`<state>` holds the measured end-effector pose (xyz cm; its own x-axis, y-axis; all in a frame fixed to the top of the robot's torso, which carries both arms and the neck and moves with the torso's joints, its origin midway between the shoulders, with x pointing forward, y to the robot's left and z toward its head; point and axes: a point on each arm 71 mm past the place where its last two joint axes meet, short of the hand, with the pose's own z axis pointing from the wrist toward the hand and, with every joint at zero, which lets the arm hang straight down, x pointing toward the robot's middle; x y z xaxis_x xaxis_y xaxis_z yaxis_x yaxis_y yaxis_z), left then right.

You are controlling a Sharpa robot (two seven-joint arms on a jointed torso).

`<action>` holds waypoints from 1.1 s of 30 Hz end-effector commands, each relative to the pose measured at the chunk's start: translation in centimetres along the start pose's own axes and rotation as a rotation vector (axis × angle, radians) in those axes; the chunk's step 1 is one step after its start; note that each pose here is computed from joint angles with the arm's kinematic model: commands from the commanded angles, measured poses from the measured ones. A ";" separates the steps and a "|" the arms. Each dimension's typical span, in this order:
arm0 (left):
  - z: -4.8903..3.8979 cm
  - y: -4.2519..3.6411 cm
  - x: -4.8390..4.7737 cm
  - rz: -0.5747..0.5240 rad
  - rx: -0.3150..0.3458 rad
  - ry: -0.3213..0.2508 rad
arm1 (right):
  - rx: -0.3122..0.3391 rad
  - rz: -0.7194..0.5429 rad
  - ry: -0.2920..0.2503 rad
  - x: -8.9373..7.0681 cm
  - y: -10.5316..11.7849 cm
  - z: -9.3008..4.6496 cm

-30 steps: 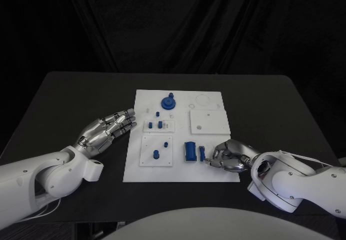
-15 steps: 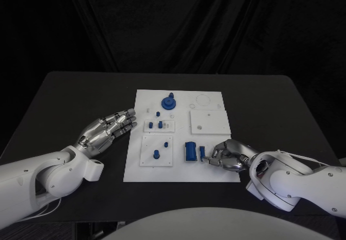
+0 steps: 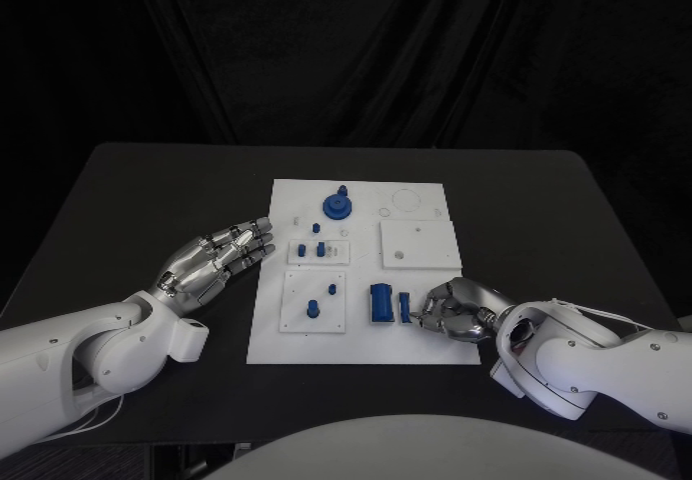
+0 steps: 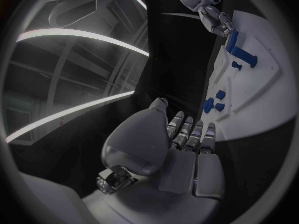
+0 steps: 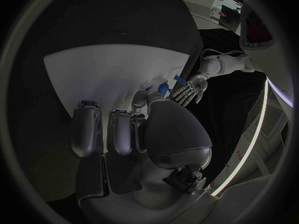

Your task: Assemble the parts on the task board

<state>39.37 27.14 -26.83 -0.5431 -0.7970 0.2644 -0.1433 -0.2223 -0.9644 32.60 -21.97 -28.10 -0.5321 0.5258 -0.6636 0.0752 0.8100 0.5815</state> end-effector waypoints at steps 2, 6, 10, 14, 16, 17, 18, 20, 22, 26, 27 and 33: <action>0.04 0.05 0.19 -0.012 0.006 0.013 | 0.009 0.009 0.002 0.1 0.0 0.0; 0.07 0.06 0.23 -0.013 0.007 0.014 | -0.008 0.013 -0.005 0.1 0.1 0.0; -0.03 -0.05 0.23 0.004 0.015 0.018 | -0.102 0.005 -0.100 -0.7 0.6 -0.2; -0.33 -0.35 0.43 0.022 0.033 0.021 | -0.199 0.016 -0.212 -1.7 1.2 -0.7; -0.40 -0.54 0.62 0.028 0.045 0.021 | -0.242 0.028 -0.270 -2.4 1.4 -1.0; -0.38 -0.69 0.72 0.031 0.052 0.022 | -0.263 0.038 -0.301 -2.8 1.5 -1.2; -0.32 -0.88 0.81 0.034 0.062 0.023 | -0.284 0.051 -0.331 -3.4 1.7 -1.2; -0.08 -1.35 0.91 0.034 0.086 0.022 | -0.330 0.075 -0.381 -4.5 2.0 -1.3; 0.30 -1.94 0.93 0.022 0.120 0.014 | -0.385 0.091 -0.422 -5.7 2.4 -1.2; 1.42 -3.32 0.95 0.010 0.202 -0.012 | -0.477 0.157 -0.497 -8.4 2.9 -0.6; 1.82 -3.74 0.96 0.012 0.222 -0.014 | -0.478 0.188 -0.507 -9.2 3.0 -0.2; 3.94 -5.41 1.01 0.030 0.292 -0.007 | -0.487 0.358 -0.509 -12.1 2.9 2.6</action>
<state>42.42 24.94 -22.72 -0.5634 -0.7957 0.2222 -0.0240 -0.2531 -0.9671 40.92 -24.73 -19.72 -0.0835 0.7906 -0.6067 -0.2886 0.5635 0.7740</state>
